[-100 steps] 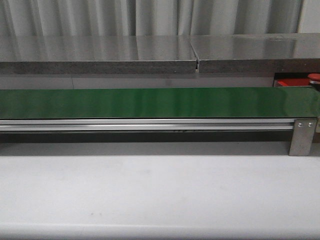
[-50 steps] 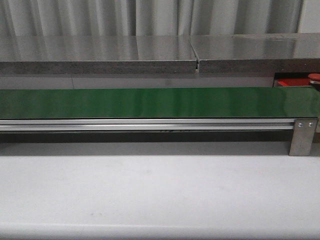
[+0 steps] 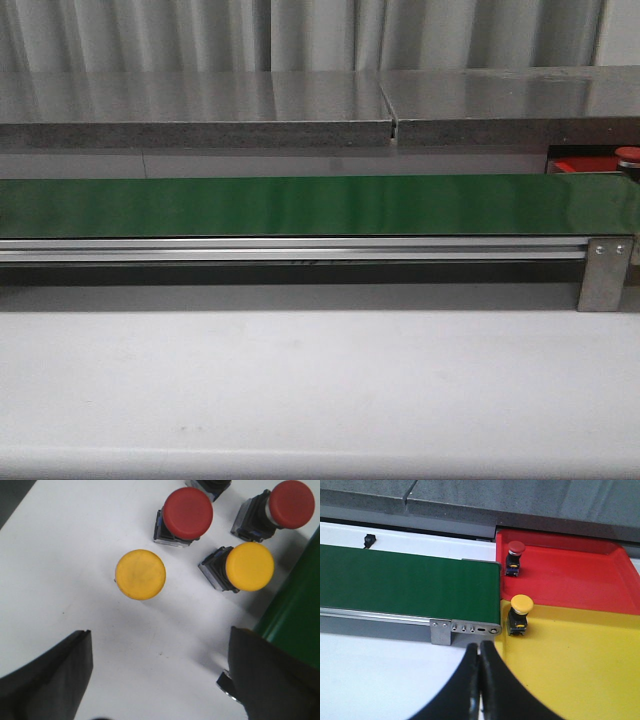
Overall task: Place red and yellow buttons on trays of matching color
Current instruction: 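Set the red button on the belt and open the left gripper, then grasp a yellow button from the cluster with the left gripper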
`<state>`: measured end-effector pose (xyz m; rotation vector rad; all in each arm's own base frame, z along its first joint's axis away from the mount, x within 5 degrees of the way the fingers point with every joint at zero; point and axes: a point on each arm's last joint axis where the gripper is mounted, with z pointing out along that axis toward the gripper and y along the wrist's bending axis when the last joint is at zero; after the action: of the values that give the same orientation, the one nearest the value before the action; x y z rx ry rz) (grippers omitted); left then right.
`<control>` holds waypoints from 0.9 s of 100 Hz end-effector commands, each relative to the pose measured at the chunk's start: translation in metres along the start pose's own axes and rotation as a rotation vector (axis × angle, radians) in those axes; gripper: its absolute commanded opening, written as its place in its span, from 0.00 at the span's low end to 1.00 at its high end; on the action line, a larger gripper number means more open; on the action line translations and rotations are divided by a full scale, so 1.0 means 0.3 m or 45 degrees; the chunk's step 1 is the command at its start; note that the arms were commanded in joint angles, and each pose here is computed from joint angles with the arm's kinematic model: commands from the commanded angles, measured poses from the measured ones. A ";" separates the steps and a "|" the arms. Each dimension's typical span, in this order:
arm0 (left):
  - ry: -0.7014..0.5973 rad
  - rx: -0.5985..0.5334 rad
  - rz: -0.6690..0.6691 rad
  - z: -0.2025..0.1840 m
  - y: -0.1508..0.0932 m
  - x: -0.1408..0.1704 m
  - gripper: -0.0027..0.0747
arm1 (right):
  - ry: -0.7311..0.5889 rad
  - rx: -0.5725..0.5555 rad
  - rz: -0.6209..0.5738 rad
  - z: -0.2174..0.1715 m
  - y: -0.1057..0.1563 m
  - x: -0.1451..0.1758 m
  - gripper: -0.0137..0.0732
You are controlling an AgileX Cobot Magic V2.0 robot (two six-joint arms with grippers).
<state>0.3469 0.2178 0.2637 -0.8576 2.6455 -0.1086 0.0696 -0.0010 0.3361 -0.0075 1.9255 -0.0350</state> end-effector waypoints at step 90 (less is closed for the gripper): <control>-0.117 -0.010 -0.060 0.210 0.043 -0.075 0.66 | -0.110 0.011 -0.013 -0.011 -0.003 -0.040 0.02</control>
<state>0.3750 0.2408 0.1775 -0.9207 2.6658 -0.1006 0.0696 -0.0010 0.3361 -0.0075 1.9255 -0.0350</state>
